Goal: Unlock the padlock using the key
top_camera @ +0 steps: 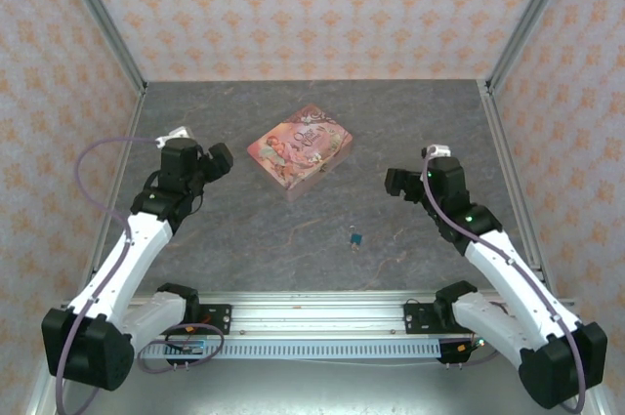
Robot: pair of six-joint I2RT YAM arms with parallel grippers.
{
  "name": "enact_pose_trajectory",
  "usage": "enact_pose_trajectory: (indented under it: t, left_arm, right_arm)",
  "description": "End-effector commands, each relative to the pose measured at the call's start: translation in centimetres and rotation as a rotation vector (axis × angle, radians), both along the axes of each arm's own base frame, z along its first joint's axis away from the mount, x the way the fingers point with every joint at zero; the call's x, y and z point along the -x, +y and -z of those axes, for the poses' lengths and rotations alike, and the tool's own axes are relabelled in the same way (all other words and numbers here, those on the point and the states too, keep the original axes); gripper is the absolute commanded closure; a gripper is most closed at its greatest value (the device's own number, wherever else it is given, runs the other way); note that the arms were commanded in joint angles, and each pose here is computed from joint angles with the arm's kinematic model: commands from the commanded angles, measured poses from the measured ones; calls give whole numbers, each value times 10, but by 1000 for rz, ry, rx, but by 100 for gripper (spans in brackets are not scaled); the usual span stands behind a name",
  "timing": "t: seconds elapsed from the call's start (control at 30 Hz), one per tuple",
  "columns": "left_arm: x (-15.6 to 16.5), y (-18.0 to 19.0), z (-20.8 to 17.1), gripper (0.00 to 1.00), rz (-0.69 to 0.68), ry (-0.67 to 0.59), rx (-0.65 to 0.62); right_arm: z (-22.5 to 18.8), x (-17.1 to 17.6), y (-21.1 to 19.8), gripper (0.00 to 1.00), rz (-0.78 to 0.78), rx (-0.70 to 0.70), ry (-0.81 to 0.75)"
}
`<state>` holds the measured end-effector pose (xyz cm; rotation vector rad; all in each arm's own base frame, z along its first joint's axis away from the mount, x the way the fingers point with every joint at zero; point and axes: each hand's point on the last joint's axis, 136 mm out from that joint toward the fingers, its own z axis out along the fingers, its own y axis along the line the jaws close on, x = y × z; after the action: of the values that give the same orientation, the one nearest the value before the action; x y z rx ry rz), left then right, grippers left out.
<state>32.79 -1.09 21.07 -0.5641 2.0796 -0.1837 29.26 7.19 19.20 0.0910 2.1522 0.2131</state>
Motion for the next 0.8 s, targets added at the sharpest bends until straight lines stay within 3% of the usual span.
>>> enact_pose_trajectory:
  t: [0.0,0.17,0.33,0.47,0.77]
  left_arm:
    - [5,38,-17,13,-125,-79,-203]
    - [17,67,2,11,-236,-89,-367]
    - [23,72,36,10,-225,-94,-442]
    - [19,72,52,10,-191,-57,-476]
    - [-6,60,81,8,-109,-136,-462]
  right_arm:
    - [-3,-12,-39,1,126,160,-116]
    - [27,-26,-66,1,220,170,-168]
    - [60,-42,-82,1,262,107,-185]
    - [70,-57,-81,1,253,60,-209]
    - [77,-80,-62,1,106,4,-178]
